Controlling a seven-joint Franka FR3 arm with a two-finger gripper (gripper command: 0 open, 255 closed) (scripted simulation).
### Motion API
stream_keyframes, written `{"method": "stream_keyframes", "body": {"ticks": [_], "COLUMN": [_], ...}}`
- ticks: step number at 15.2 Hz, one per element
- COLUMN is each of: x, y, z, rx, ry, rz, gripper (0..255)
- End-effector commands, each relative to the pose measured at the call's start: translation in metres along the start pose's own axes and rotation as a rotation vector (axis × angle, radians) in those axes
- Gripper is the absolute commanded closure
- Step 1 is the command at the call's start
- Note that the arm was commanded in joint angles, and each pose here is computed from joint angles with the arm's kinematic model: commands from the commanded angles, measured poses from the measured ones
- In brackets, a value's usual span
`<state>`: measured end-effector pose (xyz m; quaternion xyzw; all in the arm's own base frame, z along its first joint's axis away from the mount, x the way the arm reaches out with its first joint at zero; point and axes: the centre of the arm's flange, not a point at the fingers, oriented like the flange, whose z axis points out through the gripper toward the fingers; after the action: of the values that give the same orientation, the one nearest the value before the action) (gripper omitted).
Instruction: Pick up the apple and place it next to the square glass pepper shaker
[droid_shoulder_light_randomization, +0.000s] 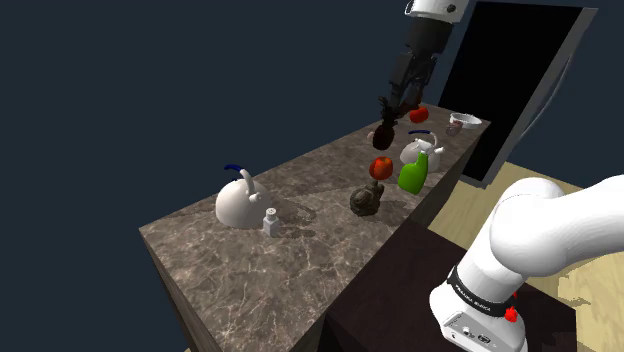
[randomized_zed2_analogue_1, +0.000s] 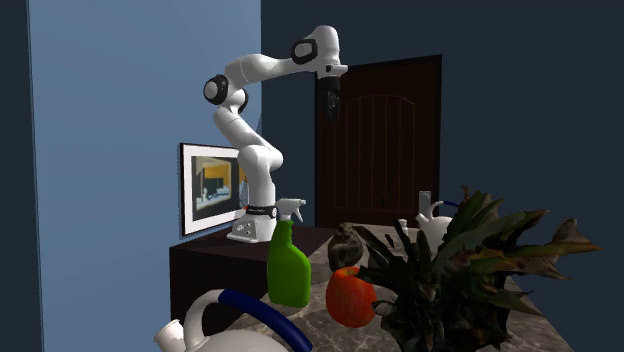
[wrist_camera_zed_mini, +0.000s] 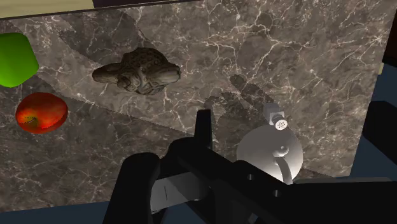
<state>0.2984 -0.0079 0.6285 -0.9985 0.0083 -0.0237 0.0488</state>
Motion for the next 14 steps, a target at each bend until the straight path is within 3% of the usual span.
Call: {"method": "stream_keyframes", "body": {"ticks": [1,14], "x": [0.0,0.003], "y": [0.0,0.145], "z": [0.0,0.086], "rx": [0.0,-0.017], "ry": [0.0,-0.016], "rz": [0.0,-0.261], "gripper": [0,0]}}
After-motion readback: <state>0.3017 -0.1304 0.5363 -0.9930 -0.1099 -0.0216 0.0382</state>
